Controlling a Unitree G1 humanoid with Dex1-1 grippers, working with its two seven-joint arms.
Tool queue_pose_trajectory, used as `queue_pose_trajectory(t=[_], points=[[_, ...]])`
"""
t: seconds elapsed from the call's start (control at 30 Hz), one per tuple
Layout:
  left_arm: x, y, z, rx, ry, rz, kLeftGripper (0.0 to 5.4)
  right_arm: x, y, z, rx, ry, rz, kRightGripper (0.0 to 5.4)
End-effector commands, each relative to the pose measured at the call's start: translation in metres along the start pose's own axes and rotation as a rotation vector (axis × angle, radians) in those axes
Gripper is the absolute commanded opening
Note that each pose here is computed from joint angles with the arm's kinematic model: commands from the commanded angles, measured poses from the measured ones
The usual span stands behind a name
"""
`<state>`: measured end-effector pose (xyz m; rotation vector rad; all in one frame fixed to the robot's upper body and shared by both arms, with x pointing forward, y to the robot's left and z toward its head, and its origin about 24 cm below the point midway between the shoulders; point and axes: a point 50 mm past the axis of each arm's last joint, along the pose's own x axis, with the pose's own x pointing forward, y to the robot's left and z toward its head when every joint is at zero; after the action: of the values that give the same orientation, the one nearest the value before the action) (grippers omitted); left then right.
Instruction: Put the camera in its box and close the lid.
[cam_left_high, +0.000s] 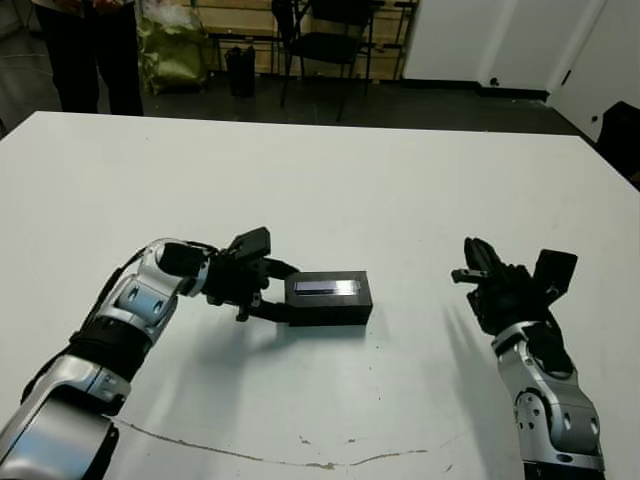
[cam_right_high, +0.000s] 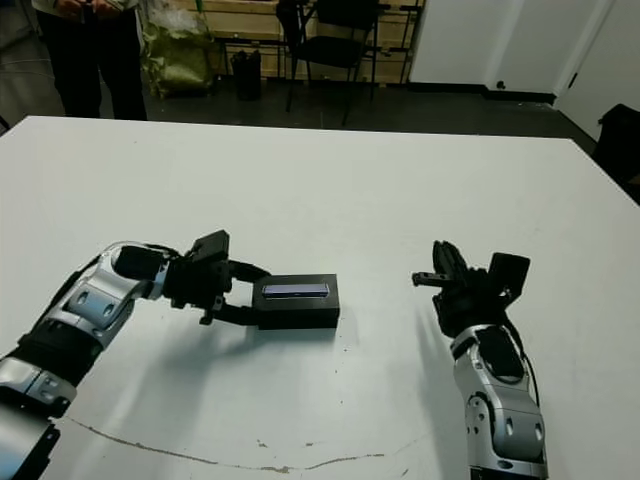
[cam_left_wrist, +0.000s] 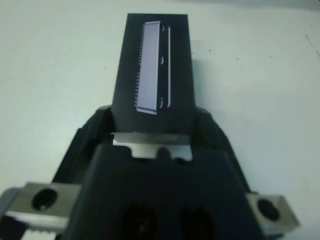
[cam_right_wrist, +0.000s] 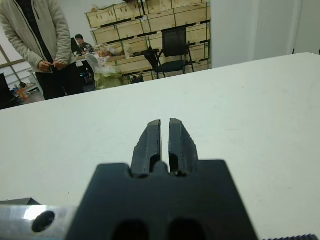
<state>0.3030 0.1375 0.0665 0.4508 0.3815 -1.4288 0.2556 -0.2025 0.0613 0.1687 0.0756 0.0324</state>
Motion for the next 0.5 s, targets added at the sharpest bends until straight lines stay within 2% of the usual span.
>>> queue_pose_trajectory(t=[0.03, 0.5], points=[[0.0002, -0.0082, -0.0207, -0.058, 0.074, -0.017, 2.57, -0.0011, -0.0018, -0.0054, 0.011, 0.026, -0.016, 0.00], [0.0024, -0.0076, -0.0204, -0.044, 0.075, -0.034, 2.57, -0.0022, -0.0022, -0.0060, 0.030, 0.031, -0.019, 0.00]])
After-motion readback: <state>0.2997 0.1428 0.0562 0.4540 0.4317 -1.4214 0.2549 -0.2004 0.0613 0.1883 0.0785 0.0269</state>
